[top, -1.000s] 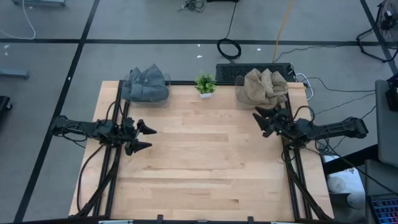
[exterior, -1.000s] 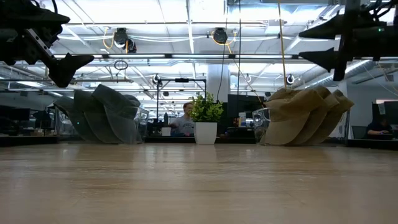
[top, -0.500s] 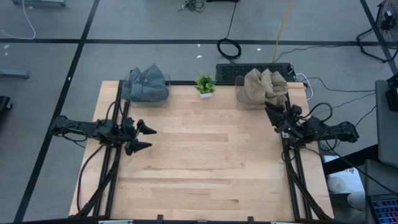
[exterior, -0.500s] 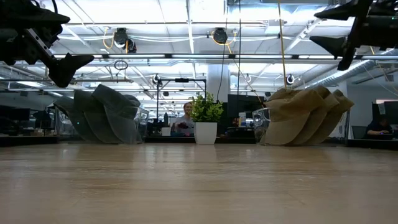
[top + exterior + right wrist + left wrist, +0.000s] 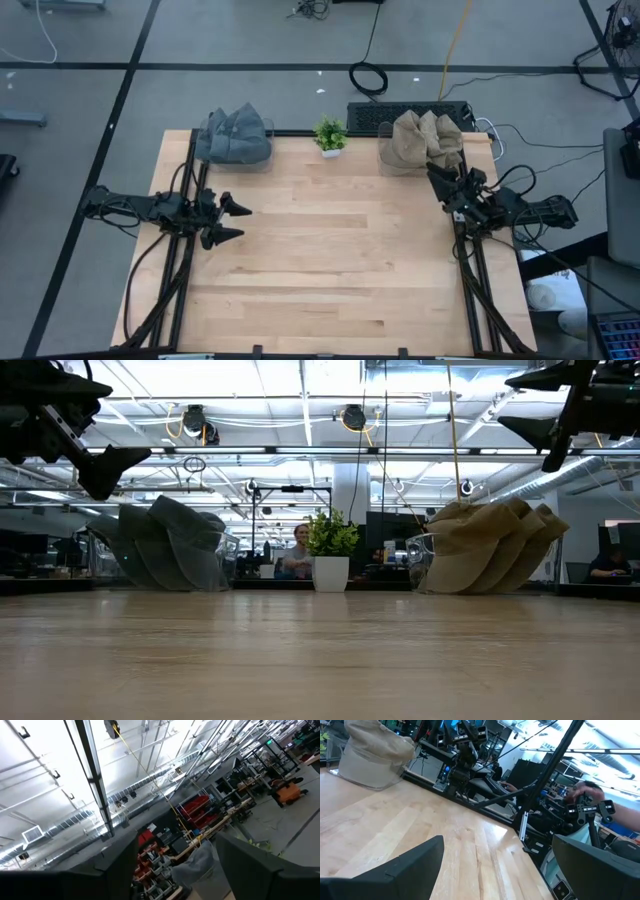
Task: Pick & Place hat
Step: Return to Home Position
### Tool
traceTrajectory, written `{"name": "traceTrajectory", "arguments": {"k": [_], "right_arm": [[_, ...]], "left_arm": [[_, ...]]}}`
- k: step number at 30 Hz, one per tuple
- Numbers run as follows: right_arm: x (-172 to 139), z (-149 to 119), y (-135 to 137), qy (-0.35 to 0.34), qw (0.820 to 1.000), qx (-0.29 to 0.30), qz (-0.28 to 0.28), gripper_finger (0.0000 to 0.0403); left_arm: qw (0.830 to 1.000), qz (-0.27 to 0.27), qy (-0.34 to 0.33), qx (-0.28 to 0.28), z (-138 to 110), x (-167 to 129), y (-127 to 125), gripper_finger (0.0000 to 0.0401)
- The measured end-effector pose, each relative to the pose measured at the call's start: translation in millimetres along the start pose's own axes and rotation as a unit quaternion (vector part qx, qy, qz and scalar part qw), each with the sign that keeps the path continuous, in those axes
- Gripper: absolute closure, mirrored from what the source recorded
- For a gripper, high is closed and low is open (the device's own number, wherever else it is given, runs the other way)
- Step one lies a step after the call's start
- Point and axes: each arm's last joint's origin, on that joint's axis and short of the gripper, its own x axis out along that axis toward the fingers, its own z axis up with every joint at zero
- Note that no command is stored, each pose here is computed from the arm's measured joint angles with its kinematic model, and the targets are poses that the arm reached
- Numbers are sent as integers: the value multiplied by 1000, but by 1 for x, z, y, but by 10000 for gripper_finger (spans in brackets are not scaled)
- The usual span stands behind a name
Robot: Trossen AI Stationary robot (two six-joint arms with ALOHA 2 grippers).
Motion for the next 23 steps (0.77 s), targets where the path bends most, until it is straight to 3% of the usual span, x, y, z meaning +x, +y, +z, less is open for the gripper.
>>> {"name": "traceTrajectory", "arguments": {"k": [14, 23], "right_arm": [[-1, -12, -5, 52, 998, -41, -20, 149], [0, -2, -1, 9, 1000, -7, -4, 149]], "left_arm": [[1000, 0, 0, 0, 0, 0, 0, 20], [1000, 0, 0, 0, 0, 0, 0, 20]]}}
